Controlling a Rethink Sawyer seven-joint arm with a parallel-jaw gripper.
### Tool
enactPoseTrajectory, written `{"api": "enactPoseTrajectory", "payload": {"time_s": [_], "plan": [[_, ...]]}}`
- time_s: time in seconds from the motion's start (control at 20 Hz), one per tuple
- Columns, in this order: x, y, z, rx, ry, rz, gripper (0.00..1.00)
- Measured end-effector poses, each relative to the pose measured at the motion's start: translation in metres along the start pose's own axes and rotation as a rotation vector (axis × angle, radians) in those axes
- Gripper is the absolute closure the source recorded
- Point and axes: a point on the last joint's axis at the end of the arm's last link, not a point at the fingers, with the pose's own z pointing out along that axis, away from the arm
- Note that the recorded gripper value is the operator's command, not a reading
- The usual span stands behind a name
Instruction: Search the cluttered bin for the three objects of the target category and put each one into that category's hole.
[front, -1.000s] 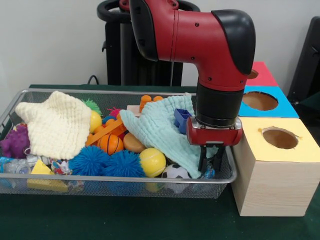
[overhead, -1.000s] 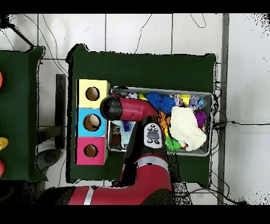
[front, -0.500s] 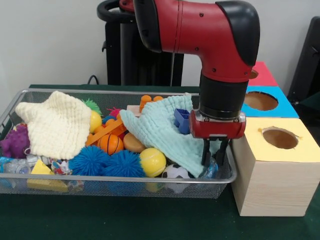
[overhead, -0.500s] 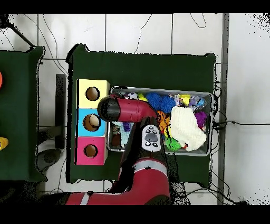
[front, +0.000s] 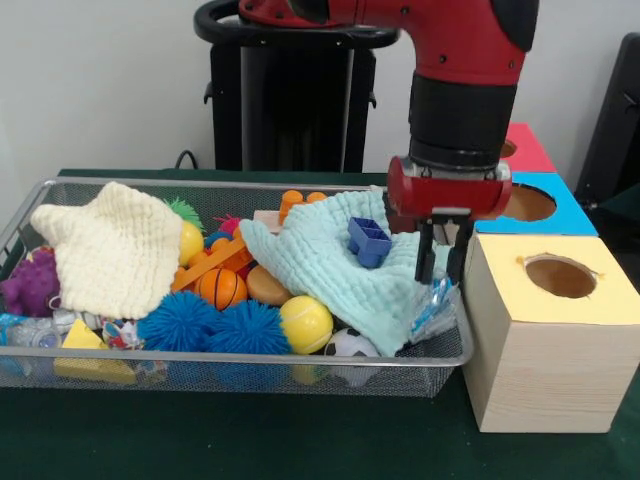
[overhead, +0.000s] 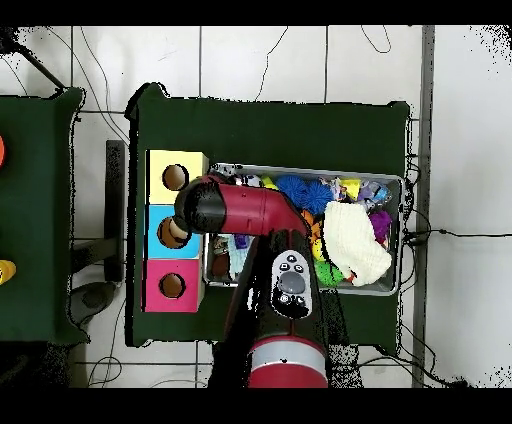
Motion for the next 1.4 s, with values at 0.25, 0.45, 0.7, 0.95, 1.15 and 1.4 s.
{"api": "enactPoseTrajectory", "payload": {"time_s": [0.25, 0.45, 0.7, 0.95, 1.15, 1.4], "plan": [[-0.010, -0.003, -0.035, 0.002, -0.029, 0.004, 1.00], [-0.013, -0.005, -0.054, 0.005, -0.044, 0.007, 1.00], [-0.008, -0.011, -0.073, 0.013, -0.043, 0.016, 1.00], [0.001, -0.011, -0.087, 0.011, -0.032, 0.022, 1.00], [0.011, -0.009, -0.097, 0.007, -0.017, 0.026, 1.00], [0.023, -0.001, -0.110, 0.005, 0.008, 0.023, 1.00]]}}
